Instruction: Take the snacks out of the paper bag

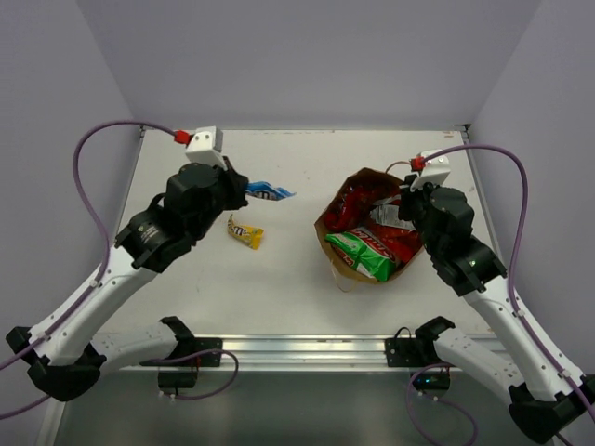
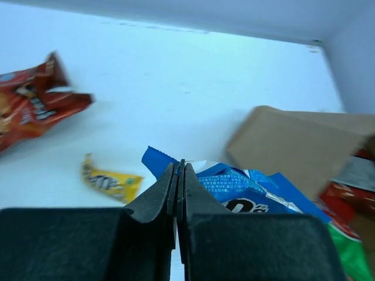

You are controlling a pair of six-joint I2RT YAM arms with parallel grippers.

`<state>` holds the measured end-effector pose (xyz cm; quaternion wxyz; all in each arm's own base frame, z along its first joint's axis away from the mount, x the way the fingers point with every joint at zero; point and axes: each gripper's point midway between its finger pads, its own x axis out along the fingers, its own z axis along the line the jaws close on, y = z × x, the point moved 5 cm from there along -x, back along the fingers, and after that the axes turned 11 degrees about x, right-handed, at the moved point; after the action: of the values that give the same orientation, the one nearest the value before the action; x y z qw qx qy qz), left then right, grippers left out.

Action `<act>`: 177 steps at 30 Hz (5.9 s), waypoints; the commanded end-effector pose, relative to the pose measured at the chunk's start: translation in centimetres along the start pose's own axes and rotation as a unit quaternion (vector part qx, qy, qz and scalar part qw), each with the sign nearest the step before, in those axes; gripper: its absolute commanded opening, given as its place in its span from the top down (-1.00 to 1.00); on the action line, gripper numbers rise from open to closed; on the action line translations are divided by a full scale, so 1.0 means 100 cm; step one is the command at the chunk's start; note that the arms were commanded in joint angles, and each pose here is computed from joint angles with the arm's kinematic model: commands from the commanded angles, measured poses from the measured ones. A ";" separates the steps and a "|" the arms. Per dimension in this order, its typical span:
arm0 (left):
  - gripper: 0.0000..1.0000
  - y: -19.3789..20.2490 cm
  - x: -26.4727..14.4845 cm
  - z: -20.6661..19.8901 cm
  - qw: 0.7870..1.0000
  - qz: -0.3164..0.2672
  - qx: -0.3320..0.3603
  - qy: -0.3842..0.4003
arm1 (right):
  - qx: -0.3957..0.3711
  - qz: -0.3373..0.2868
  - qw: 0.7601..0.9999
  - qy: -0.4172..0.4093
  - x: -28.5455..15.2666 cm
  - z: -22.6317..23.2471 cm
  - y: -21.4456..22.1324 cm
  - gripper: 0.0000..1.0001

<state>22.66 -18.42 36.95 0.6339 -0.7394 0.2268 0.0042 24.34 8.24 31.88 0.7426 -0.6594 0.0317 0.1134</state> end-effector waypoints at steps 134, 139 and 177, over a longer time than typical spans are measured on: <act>1.00 0.076 0.262 0.049 0.999 0.022 0.043 0.010 | -0.017 0.003 1.000 -0.006 -0.004 -0.004 0.014 1.00; 0.25 0.091 0.269 0.076 0.997 0.061 0.046 -0.010 | -0.028 -0.002 1.000 0.007 -0.004 -0.007 0.005 1.00; -0.67 0.081 0.022 -0.180 0.940 0.004 0.203 0.274 | -0.089 -0.071 0.986 -0.122 -0.037 0.015 -0.037 1.00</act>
<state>16.81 -35.00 30.75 0.7004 -0.5149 0.4276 -0.2481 21.79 8.43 32.48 0.6629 -0.7248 -0.0534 0.1802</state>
